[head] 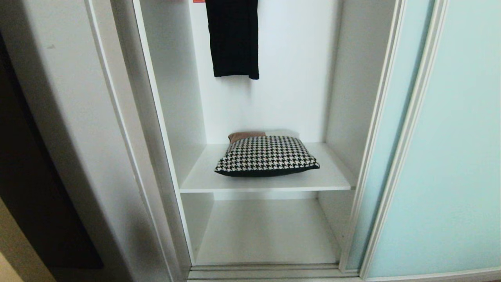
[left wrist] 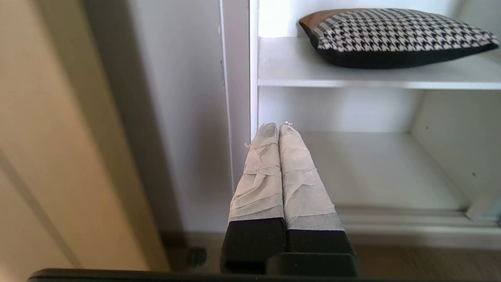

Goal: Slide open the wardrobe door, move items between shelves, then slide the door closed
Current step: Place the pillow on the lower shelf

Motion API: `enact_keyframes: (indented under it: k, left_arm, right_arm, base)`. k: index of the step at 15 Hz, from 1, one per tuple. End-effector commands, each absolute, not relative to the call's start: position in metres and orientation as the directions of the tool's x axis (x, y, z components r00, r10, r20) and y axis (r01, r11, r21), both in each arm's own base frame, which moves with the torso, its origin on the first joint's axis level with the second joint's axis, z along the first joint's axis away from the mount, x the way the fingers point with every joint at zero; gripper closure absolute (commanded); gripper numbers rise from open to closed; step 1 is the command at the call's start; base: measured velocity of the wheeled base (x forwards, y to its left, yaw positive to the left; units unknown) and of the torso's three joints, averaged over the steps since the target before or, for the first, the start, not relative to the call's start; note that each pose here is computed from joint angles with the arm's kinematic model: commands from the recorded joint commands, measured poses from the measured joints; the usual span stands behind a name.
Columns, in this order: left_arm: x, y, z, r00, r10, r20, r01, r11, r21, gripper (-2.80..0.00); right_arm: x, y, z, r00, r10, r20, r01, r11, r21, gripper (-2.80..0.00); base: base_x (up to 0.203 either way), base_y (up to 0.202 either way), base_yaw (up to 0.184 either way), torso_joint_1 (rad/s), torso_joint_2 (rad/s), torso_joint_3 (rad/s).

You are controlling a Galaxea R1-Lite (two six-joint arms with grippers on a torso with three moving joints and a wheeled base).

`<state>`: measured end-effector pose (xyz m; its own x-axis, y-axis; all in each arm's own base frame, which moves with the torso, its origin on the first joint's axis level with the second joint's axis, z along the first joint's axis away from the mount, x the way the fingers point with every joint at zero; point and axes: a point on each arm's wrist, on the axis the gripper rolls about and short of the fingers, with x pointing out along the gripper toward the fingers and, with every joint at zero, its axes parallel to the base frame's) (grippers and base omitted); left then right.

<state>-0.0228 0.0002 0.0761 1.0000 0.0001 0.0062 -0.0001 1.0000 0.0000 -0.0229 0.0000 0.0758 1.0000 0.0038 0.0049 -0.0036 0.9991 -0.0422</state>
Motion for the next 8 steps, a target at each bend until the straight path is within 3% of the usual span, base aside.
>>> enact_keyframes:
  k: [1, 4, 8]
  left_arm:
    - [-0.0228, 0.0003, 0.0761, 1.0, 0.001, 0.006, -0.001, 1.0, 0.0, 0.0]
    - [-0.0228, 0.0003, 0.0761, 1.0, 0.0, 0.006, 0.0, 1.0, 0.0, 0.0]
    - [-0.0228, 0.0002, 0.0761, 1.0, 0.002, 0.006, -0.002, 1.0, 0.0, 0.0]
  right_arm:
    - [-0.023, 0.0, 0.0759, 1.0, 0.005, 0.008, -0.004, 0.999, -0.043, 0.0]
    - [-0.023, 0.0, 0.0759, 1.0, 0.005, 0.008, -0.004, 0.999, -0.043, 0.0]
    - [-0.023, 0.0, 0.0758, 1.0, 0.004, 0.007, -0.004, 0.999, -0.043, 0.0]
  base:
    - [0.192, 0.0, 0.001, 0.011, 0.0, 0.002]
    - [0.157, 0.0, 0.001, 0.006, 0.0, 0.001]
    - [0.0, 0.0, 0.0, 0.0, 0.0, 0.0]
